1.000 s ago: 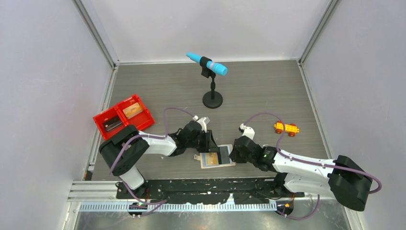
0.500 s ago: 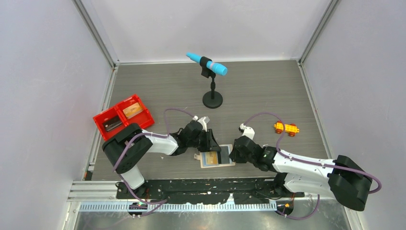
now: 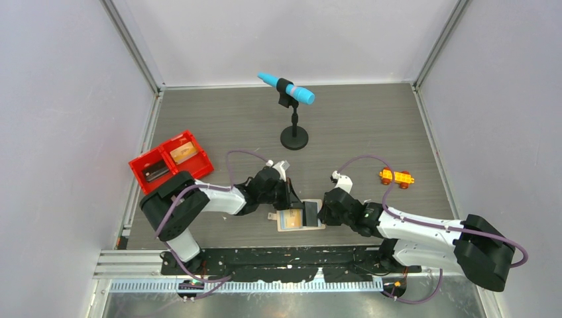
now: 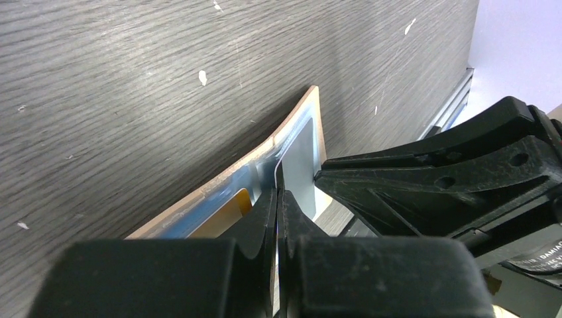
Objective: Take the credit cards out of the card holder
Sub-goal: Remove the credit card from the card holder.
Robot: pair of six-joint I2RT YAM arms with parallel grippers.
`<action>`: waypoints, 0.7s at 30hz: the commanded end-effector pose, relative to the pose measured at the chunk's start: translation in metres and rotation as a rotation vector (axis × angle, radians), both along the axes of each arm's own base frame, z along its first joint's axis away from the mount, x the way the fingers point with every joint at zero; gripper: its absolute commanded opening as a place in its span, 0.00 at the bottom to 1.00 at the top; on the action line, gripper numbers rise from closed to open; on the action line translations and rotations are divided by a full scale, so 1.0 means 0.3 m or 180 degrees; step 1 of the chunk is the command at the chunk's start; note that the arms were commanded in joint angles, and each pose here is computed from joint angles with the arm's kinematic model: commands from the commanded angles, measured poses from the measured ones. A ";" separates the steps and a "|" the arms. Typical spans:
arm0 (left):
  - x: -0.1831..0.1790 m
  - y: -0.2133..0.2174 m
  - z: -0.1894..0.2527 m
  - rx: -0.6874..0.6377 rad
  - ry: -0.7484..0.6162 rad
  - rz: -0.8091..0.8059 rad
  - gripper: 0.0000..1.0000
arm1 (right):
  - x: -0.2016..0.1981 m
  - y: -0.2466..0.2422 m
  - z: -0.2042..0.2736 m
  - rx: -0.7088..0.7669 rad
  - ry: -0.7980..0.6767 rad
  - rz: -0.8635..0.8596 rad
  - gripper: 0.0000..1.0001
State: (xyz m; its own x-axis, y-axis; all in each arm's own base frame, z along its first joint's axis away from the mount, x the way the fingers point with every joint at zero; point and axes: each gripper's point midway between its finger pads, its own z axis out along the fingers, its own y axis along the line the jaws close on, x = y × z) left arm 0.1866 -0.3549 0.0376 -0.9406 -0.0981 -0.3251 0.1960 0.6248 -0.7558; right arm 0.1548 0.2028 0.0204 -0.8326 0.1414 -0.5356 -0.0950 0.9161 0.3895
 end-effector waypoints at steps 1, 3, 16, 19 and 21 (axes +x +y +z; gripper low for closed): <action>-0.006 -0.022 0.079 -0.0221 -0.0130 -0.0070 0.00 | 0.011 -0.016 -0.018 -0.0065 0.0011 -0.0103 0.21; -0.007 -0.013 0.073 -0.0187 -0.0128 -0.0061 0.00 | 0.011 -0.017 -0.018 -0.0053 0.0020 -0.0117 0.21; 0.007 0.074 0.070 -0.0052 -0.0184 0.0022 0.00 | 0.015 -0.032 -0.018 -0.0056 0.0022 -0.0157 0.22; 0.005 0.084 0.077 -0.0026 -0.0206 0.0008 0.00 | 0.020 -0.028 -0.012 -0.0057 0.0011 -0.0153 0.22; 0.001 0.087 0.079 -0.0026 -0.0207 -0.0007 0.00 | 0.022 -0.024 -0.009 -0.0053 0.0010 -0.0144 0.22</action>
